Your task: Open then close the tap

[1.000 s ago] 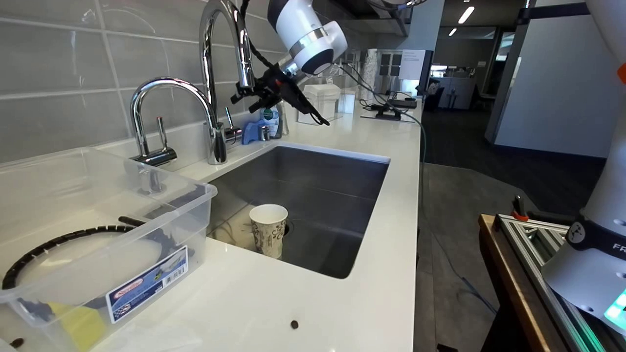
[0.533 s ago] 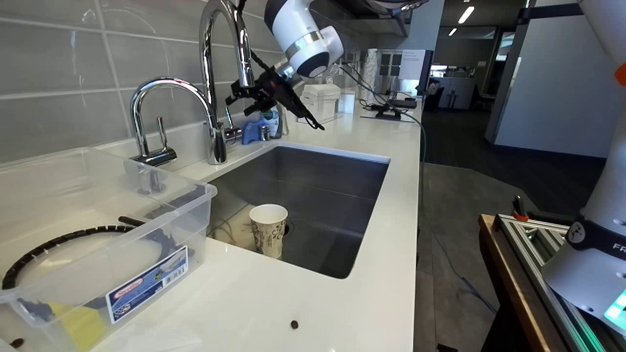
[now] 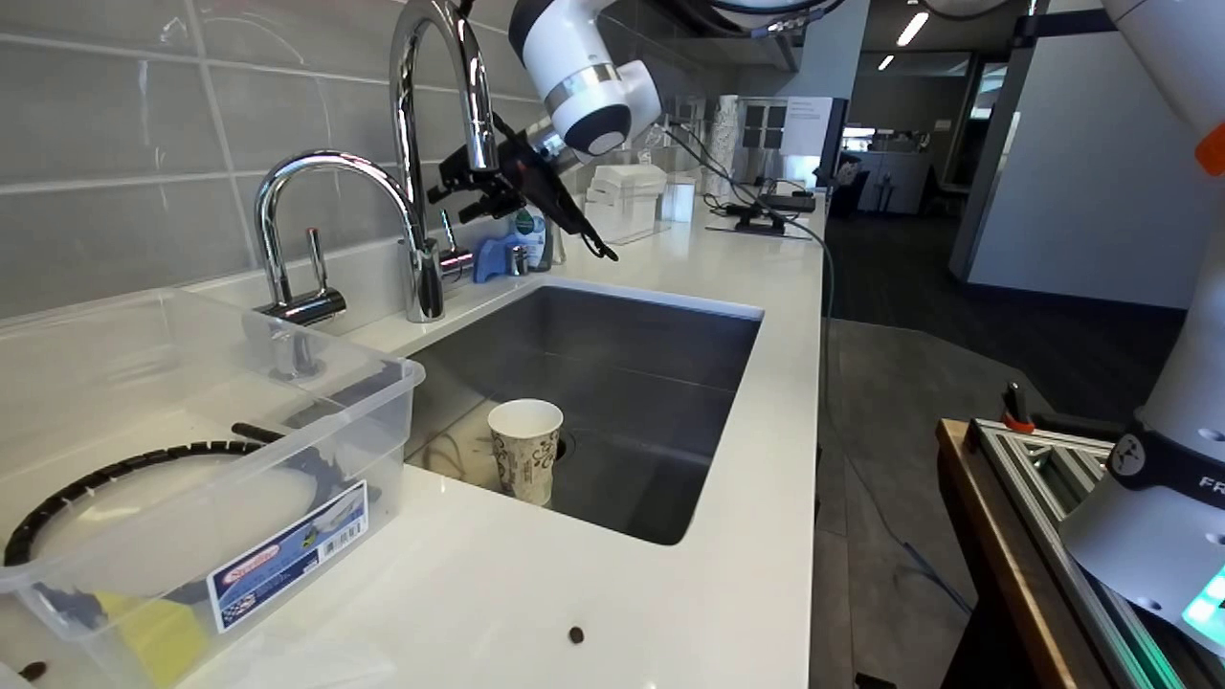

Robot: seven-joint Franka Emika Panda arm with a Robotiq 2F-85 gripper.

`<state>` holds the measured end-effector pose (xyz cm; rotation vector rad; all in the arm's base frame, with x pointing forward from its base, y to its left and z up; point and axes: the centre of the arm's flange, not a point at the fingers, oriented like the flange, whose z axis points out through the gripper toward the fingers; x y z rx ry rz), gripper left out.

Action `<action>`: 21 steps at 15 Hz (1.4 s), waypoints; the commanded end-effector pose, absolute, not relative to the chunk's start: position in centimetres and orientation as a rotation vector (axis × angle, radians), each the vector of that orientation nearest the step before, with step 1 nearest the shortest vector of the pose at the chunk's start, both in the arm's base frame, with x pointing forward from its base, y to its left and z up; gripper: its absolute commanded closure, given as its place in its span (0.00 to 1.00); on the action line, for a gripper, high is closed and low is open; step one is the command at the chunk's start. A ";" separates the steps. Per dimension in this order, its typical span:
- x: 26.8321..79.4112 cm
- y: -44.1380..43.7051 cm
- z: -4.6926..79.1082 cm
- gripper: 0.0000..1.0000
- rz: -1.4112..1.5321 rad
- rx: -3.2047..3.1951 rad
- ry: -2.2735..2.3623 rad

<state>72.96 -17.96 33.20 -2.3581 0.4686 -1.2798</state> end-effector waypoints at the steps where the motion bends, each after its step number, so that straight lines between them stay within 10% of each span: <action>1: 73.5 -18.4 32.4 0.33 -1.321 -2.321 0.450; 21: 72.7 -18.0 32.8 0.80 -1.266 -2.359 0.322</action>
